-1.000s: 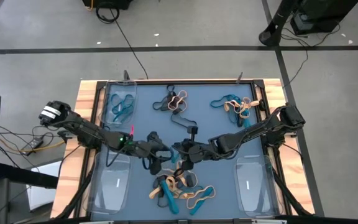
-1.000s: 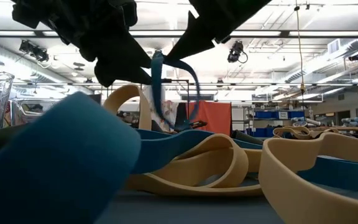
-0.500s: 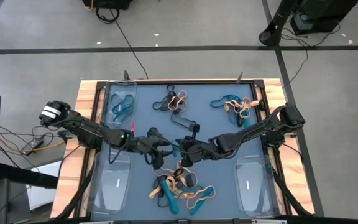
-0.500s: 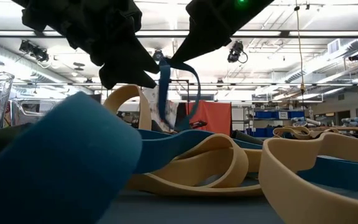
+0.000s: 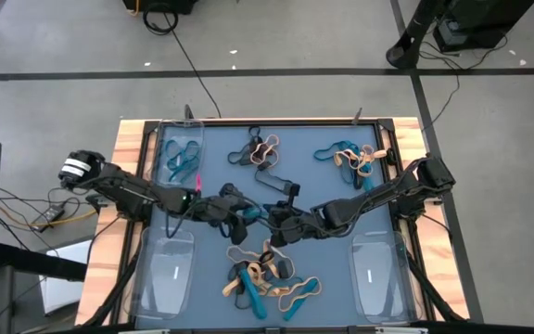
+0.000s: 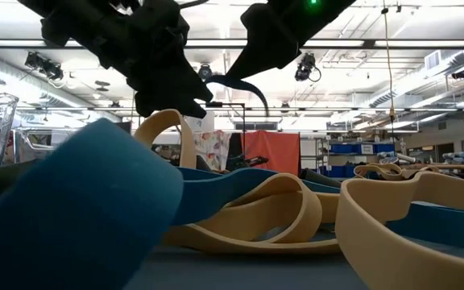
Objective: Sort rubber bands into baskets
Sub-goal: Put the blue rubber band into the top transparent bin
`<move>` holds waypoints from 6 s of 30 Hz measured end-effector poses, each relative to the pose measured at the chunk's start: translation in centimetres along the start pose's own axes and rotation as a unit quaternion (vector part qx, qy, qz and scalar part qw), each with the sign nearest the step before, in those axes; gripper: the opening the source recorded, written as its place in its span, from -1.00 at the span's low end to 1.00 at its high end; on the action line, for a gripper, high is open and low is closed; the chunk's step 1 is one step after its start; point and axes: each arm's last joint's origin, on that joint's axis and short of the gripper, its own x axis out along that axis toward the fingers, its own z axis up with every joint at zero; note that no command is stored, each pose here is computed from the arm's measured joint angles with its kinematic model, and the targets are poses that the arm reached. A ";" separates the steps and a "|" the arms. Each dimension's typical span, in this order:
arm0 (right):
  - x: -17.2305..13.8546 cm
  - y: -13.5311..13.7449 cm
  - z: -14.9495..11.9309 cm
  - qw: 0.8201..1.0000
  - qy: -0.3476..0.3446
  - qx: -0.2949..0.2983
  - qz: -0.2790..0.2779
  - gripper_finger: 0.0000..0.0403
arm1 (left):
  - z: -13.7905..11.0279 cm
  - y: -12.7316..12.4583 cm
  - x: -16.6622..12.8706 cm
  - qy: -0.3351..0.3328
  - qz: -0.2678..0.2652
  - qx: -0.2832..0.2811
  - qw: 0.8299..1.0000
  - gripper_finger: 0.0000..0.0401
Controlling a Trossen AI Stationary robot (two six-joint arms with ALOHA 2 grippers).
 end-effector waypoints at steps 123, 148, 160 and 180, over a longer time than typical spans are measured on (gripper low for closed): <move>2.5 -2.8 -2.3 0.974 0.129 0.162 0.094 -0.51 | 1.6 12.0 -16.0 0.068 0.311 -0.082 0.945 -0.30; 2.9 -3.0 -1.2 0.984 0.071 0.117 0.113 -0.88 | -1.0 10.7 -14.3 0.082 0.265 -0.118 0.954 -0.29; 3.7 -4.1 -1.4 0.973 0.083 0.183 0.117 -0.76 | -0.1 10.4 -13.5 0.103 0.273 -0.060 0.955 -0.29; 2.1 5.8 -2.1 0.933 0.030 0.061 0.353 -0.77 | 0.0 2.8 -7.6 0.088 0.023 0.055 0.994 -0.46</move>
